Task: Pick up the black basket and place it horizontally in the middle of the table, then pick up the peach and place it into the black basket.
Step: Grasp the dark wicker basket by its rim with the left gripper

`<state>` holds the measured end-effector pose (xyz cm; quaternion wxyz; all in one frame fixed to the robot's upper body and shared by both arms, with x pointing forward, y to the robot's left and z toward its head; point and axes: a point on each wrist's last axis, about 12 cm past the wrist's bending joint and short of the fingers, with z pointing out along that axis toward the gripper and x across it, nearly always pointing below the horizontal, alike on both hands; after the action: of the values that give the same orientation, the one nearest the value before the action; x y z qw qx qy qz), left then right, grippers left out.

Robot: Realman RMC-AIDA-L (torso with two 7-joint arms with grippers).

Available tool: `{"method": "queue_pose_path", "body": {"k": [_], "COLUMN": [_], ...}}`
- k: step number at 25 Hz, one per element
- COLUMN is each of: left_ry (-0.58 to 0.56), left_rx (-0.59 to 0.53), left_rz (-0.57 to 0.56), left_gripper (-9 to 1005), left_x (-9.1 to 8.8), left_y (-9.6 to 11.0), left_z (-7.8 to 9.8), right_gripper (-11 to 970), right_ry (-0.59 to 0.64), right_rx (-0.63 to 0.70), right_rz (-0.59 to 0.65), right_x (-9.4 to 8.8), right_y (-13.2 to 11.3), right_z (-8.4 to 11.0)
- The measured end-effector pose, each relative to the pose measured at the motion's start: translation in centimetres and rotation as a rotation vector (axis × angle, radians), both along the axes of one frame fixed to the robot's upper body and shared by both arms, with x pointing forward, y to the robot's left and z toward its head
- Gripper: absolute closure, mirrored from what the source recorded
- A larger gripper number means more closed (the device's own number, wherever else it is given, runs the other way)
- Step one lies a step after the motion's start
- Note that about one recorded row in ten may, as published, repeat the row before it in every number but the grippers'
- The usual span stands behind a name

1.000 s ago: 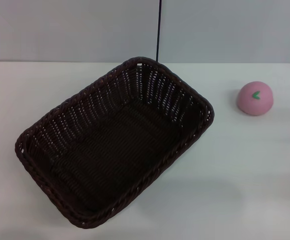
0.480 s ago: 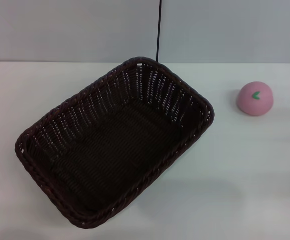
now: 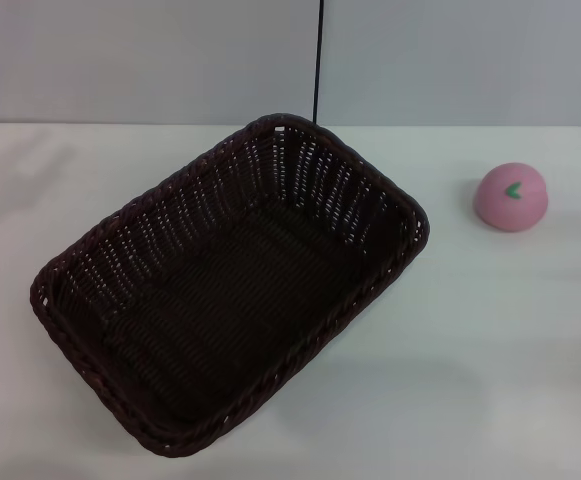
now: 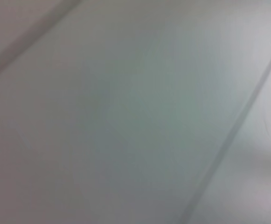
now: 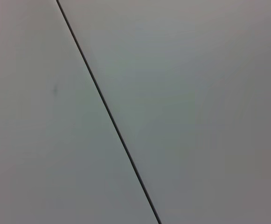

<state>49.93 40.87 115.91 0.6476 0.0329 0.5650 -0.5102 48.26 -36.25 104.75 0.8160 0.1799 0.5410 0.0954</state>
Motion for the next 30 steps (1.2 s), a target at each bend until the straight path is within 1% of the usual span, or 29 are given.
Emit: {"method": "queue_pose_path", "body": {"k": [1, 2, 3, 4, 6, 8, 13, 17, 20, 22, 23, 24, 26, 30], "left_ry": [0.02, 0.091, 0.091, 0.11, 0.192, 0.253, 0.361, 0.438, 0.48, 0.501, 0.501, 0.525, 0.541, 0.585], "left_rx": [0.024, 0.12, 0.12, 0.151, 0.292, 0.396, 0.607, 0.779, 0.91, 0.97, 0.97, 1.022, 1.059, 1.134], "left_rz": [-0.043, -0.15, -0.15, -0.177, -0.232, -0.262, -0.322, -0.349, -0.356, -0.358, -0.358, -0.365, -0.368, -0.358], "left_gripper": [277, 279, 282, 284, 287, 288, 290, 291, 291, 292, 292, 292, 293, 294], "left_x": [0.6, 2.3, 2.3, 2.8, 4.3, 5.5, 7.5, 8.5, 8.8, 9.0, 9.0, 9.1, 9.2, 9.5], "left_y": [-0.2, -0.9, -0.9, -1.3, -2.4, -3.3, -5.4, -7.2, -8.7, -9.6, -9.6, -10.4, -11.0, -12.1], "left_z": [0.6, 2.1, 2.1, 2.5, 3.7, 4.3, 5.2, 5.4, 5.5, 5.7, 5.7, 5.7, 5.6, 4.8], "right_gripper": [376, 377, 377, 377, 377, 377, 376, 376, 377, 377, 377, 377, 376, 376], "right_ry": [0.004, 0.007, 0.011, 0.014, 0.019, 0.023, 0.026, 0.027, 0.03, 0.036, 0.038, 0.04, 0.042, 0.05], "right_rx": [0.001, 0.002, 0.003, 0.004, 0.006, 0.008, 0.01, 0.013, 0.014, 0.016, 0.017, 0.017, 0.018, 0.02], "right_rz": [-0.001, -0.001, -0.003, -0.003, -0.004, -0.007, -0.009, -0.016, -0.017, -0.019, -0.019, -0.019, -0.02, -0.022], "right_x": [0.0, 0.0, 0.1, 0.1, 0.1, 0.1, 0.2, 0.2, 0.2, 0.3, 0.3, 0.3, 0.3, 0.3], "right_y": [0.0, 0.0, -0.1, -0.1, -0.1, -0.1, -0.2, -0.3, -0.3, -0.3, -0.3, -0.3, -0.3, -0.4], "right_z": [0.0, -0.1, -0.1, -0.2, -0.2, -0.3, -0.2, -0.3, -0.3, -0.4, -0.4, -0.4, -0.4, -0.5]}}
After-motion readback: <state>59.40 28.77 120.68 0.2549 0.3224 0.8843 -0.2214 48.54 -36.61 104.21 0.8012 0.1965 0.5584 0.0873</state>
